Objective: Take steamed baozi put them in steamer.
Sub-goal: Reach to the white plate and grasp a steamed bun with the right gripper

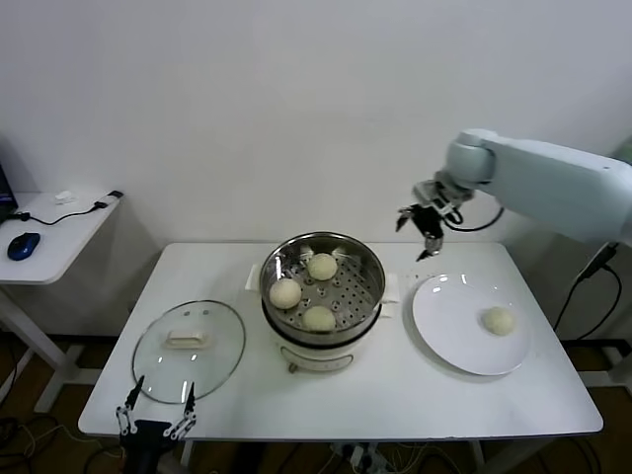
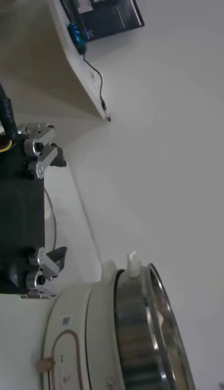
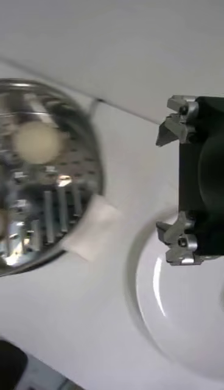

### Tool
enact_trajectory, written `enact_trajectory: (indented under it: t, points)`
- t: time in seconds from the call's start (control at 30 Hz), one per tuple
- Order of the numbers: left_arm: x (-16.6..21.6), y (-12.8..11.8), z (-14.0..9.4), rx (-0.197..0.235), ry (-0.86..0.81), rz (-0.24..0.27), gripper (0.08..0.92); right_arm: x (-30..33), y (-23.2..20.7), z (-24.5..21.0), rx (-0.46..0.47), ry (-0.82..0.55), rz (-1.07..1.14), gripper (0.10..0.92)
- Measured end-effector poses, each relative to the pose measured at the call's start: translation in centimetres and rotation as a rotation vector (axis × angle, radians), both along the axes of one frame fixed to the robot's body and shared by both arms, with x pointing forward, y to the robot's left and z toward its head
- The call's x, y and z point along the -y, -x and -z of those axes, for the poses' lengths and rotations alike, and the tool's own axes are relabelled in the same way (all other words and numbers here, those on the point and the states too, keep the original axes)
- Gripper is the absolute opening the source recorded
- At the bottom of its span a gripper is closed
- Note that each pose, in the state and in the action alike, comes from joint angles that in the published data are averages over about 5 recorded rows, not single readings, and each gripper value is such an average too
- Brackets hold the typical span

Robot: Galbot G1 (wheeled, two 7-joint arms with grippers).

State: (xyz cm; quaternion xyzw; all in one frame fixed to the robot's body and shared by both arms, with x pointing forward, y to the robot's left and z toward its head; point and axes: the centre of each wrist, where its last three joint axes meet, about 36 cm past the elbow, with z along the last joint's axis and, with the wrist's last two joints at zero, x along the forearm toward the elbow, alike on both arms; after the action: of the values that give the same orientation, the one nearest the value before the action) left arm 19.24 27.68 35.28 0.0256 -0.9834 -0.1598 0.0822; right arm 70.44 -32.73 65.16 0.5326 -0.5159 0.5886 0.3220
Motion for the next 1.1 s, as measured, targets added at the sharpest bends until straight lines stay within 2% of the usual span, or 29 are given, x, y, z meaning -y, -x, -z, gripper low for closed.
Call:
enact_trajectory:
  t: [0.23, 0.43, 0.73, 1.1]
  points:
    - [0.0, 0.2, 0.0, -0.009, -0.004, -0.005, 0.823, 7.6, 2.2, 5.1, -0.051, 0.019, 0.174, 0.823]
    - [0.2, 0.6, 0.2, -0.021, -0.006, -0.006, 0.823, 11.6, 3.9, 9.5, -0.086, 0.049, 0.256, 0.823]
    - [0.3, 0.9, 0.4, -0.032, -0.009, -0.009, 0.823, 15.4, 5.0, 14.5, -0.118, 0.084, 0.319, 0.823]
    - [0.4, 0.8, 0.9, -0.044, -0.011, -0.009, 0.823, 17.0, 4.1, 17.2, -0.112, 0.09, 0.371, 0.823]
